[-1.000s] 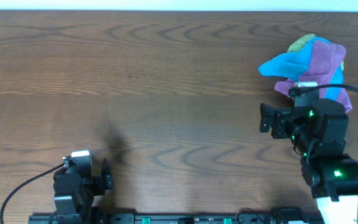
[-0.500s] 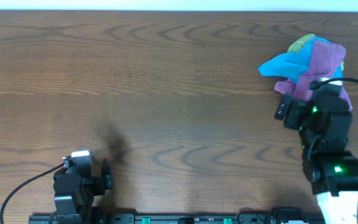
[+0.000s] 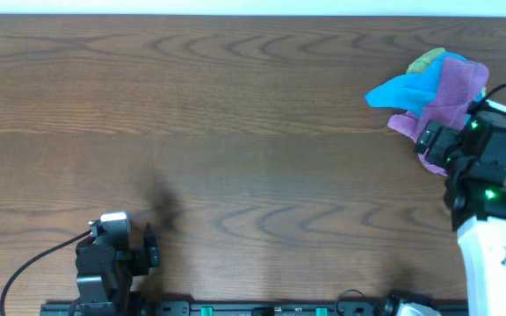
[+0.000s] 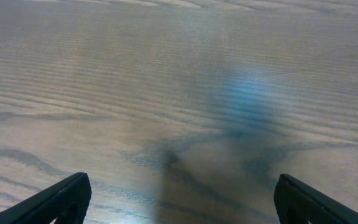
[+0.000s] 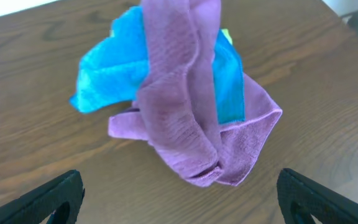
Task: Fold the cloth
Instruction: 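Reach the right gripper to the purple towel and grasp its edge, then pull the purple towel left out of the pile with the right gripper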
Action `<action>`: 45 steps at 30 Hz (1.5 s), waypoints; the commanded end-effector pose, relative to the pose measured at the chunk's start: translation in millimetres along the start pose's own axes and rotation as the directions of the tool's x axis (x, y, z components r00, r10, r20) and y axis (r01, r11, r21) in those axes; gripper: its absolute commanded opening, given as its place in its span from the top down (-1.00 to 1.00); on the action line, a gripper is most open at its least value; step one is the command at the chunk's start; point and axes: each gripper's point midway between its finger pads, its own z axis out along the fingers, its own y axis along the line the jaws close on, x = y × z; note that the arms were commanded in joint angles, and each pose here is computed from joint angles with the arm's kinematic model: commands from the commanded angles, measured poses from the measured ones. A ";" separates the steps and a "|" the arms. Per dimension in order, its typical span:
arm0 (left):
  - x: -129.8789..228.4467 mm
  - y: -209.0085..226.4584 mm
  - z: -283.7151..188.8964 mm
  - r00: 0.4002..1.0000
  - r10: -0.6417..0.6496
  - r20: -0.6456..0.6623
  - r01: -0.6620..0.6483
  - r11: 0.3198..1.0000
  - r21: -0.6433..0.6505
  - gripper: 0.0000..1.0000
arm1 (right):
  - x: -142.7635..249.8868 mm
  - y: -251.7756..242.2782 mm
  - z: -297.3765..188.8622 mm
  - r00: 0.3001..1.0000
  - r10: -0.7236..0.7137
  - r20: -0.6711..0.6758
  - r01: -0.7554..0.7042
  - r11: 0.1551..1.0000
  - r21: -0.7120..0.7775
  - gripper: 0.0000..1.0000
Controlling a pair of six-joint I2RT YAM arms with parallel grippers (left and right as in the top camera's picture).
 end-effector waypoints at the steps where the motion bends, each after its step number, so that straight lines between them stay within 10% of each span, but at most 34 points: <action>1: 1.8 -1.4 0.8 1.000 0.017 -0.002 -0.017 1.000 0.007 -0.90 | -3.3 -9.0 17.8 0.999 0.038 -0.017 -0.038 0.999 -0.002 -0.99; 17: 1.8 -1.4 0.8 1.000 0.017 -0.002 -0.017 1.000 0.007 -0.90 | 26.6 5.6 120.9 0.985 0.129 -0.117 -0.141 0.985 -0.102 -0.93; 22: 1.9 -1.5 0.8 1.000 0.017 -0.002 -0.017 1.000 0.007 -0.90 | 27.7 6.3 128.9 0.983 0.144 -0.113 -0.155 0.983 -0.102 -0.45; 29: 1.9 -1.4 0.8 1.000 0.017 -0.002 -0.017 1.000 0.007 -0.90 | 25.6 10.0 128.7 0.984 0.144 -0.108 -0.157 0.980 -0.124 0.98; 45: 1.8 -1.4 0.8 1.000 0.017 -0.002 -0.017 1.000 0.007 -0.90 | -19.3 137.1 7.0 0.999 0.008 0.035 0.014 0.810 -0.586 0.97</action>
